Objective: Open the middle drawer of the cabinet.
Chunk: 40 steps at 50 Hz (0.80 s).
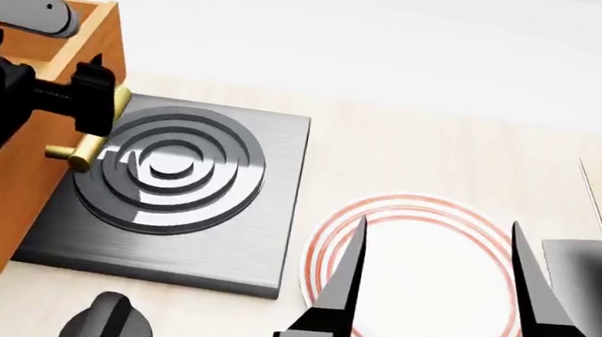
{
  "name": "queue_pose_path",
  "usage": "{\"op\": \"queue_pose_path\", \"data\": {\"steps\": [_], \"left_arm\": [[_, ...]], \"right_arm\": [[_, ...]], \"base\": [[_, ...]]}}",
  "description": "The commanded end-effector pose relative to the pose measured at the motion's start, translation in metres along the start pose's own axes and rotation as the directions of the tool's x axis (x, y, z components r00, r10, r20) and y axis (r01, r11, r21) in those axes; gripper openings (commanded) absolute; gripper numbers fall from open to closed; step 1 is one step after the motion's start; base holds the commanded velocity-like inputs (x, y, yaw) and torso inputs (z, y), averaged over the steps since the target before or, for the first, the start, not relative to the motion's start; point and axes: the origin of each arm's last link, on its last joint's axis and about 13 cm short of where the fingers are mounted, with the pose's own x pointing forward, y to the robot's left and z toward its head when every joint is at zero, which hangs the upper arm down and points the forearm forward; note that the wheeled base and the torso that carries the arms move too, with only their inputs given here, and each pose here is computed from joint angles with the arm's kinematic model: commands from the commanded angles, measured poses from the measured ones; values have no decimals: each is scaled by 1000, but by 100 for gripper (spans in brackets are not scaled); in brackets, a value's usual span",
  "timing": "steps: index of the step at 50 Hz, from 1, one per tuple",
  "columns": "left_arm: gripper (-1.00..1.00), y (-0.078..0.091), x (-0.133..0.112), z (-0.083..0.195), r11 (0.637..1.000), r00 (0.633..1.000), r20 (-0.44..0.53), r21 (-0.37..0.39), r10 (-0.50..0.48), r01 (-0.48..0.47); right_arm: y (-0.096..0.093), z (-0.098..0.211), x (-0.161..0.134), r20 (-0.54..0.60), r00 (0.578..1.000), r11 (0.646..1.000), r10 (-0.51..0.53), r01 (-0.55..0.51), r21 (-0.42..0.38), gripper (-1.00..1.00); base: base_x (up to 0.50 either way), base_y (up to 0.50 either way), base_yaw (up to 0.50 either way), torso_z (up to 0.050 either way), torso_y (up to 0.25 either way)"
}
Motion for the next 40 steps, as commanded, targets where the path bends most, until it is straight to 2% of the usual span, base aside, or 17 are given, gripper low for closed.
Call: {"op": "queue_pose_path", "data": {"steps": [1, 2, 3, 6, 7, 10, 22, 40], "left_arm": [[100, -10, -34, 16, 999, 984, 176, 50, 12, -21], [100, -10, -34, 16, 999, 984, 176, 50, 12, -21], [100, -13, -44, 23, 997, 968, 252, 77, -4, -16], [100, -16, -54, 27, 996, 948, 319, 89, -19, -10], [100, -17, -60, 30, 995, 929, 369, 98, -19, -18], [100, -18, -70, 31, 996, 905, 424, 84, -22, -16], [100, -21, -108, 27, 999, 853, 522, 47, -13, -13], [100, -24, -144, 2, 999, 789, 615, 21, 13, -33]], "right_arm": [[5, -17, -11, -146, 987, 998, 64, -65, -2, 100], [5, -17, -11, -146, 987, 998, 64, -65, -2, 100], [5, -18, -10, -149, 987, 998, 67, -68, -2, 100], [6, -18, -10, -148, 987, 998, 69, -70, -1, 100], [6, -18, -10, -148, 987, 998, 69, -70, -2, 100], [6, -18, -10, -149, 987, 998, 68, -69, 0, 100], [5, -13, -10, -112, 993, 999, 47, -48, -4, 100], [1, 7, -14, -5, 1000, 1000, 11, -11, -20, 100]], "base": [[0, 0, 0, 0, 0], [0, 0, 0, 0, 0], [0, 0, 0, -10, 0], [0, 0, 0, 0, 0], [0, 0, 0, 0, 0], [0, 0, 0, 0, 0], [0, 0, 0, -2, 0], [0, 0, 0, -1, 0]]}}
